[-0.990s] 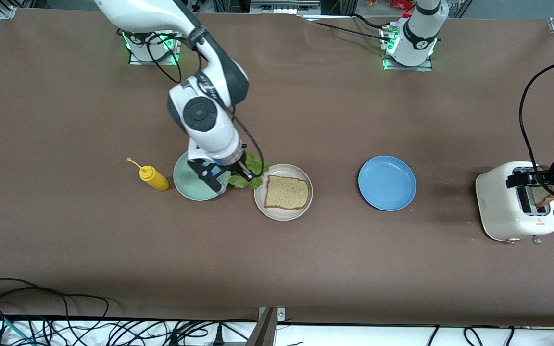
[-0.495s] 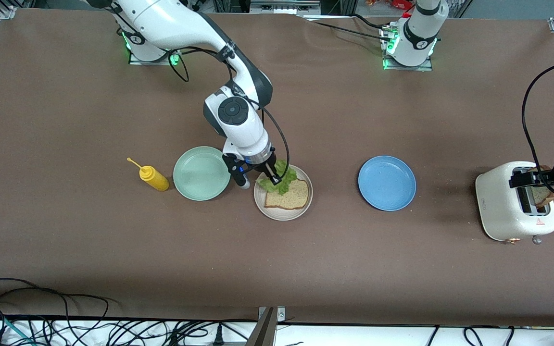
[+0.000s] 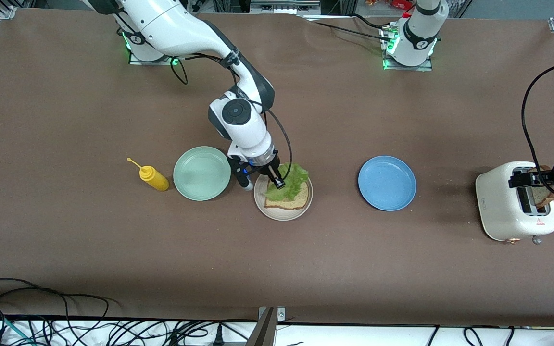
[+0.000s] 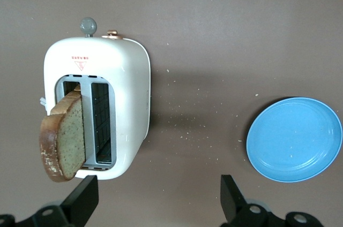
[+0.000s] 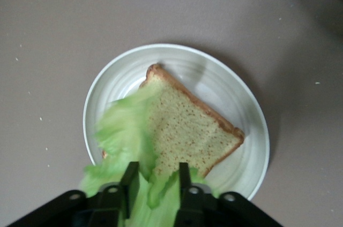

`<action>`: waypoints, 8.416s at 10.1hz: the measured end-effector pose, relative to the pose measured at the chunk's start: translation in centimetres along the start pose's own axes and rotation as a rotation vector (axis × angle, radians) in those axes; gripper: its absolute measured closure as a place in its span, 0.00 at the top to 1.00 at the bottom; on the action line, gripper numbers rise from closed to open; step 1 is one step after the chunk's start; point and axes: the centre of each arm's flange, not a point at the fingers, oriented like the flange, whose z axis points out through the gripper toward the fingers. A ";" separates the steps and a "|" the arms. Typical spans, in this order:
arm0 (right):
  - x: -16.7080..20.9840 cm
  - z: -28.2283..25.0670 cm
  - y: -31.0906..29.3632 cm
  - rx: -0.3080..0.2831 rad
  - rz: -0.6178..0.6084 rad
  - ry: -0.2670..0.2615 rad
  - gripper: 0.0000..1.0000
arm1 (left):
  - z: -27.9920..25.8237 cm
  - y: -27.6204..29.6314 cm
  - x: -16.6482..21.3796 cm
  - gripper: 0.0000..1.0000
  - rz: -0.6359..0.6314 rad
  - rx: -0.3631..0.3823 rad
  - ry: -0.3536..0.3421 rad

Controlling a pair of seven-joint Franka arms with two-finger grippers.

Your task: Make sandwich on beige plate with both arms

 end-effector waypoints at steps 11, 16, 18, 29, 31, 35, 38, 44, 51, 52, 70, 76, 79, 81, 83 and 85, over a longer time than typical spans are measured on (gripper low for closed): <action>11.8 -14.9 -3.2 -0.207 -0.344 0.179 1.00 | 2.3 -3.5 0.2 1.00 0.066 0.112 -0.058; 24.7 -22.8 1.7 -0.405 -0.771 0.091 1.00 | 6.8 -10.1 1.0 1.00 0.132 0.106 -0.037; 30.2 -24.7 6.0 -0.433 -0.920 0.012 1.00 | 9.3 -10.3 1.0 1.00 0.136 0.105 -0.031; 50.7 -21.1 26.8 0.060 -1.584 -0.253 1.00 | 10.7 -11.4 -0.9 0.12 0.201 0.108 -0.011; 52.1 -18.0 29.4 0.233 -1.713 -0.230 1.00 | 10.3 -11.2 -0.8 0.12 0.274 0.142 -0.020; 52.2 -13.0 32.6 0.560 -1.901 -0.184 1.00 | 4.1 -10.5 -1.1 0.09 0.376 0.143 -0.020; 51.8 -10.0 32.4 0.769 -1.973 -0.108 1.00 | 0.3 -8.9 -1.2 0.09 0.401 0.121 0.007; 48.6 -0.9 31.4 1.171 -1.961 0.020 1.00 | -0.8 -1.1 -1.3 0.09 0.396 -0.115 -0.019; 46.9 0.3 29.4 1.309 -1.895 0.111 0.89 | -1.2 1.6 -1.4 0.09 0.426 -0.133 -0.032; 46.4 0.5 28.8 1.326 -1.884 0.126 0.72 | -1.7 2.4 -1.7 0.09 0.416 -0.132 -0.039; 25.5 -12.1 3.6 0.050 -1.977 -0.218 0.04 | -4.1 3.9 -3.1 0.09 0.372 -0.134 -0.057; 11.1 -10.3 0.2 -0.551 -2.199 -0.121 0.04 | -4.1 3.8 -3.1 0.09 0.371 -0.134 -0.057; 7.7 -9.6 0.1 -0.750 -2.354 -0.079 0.04 | -4.1 3.8 -3.1 0.09 0.371 -0.134 -0.057; 5.0 -9.2 0.1 -0.838 -2.438 -0.051 0.04 | -4.1 3.8 -3.1 0.09 0.371 -0.134 -0.057; 4.5 -8.9 0.2 -0.899 -2.466 -0.037 0.04 | -4.1 3.8 -3.1 0.09 0.371 -0.134 -0.057; 4.8 -9.1 0.0 -0.916 -2.467 -0.026 0.04 | -4.1 4.0 -3.1 0.09 0.374 -0.134 -0.058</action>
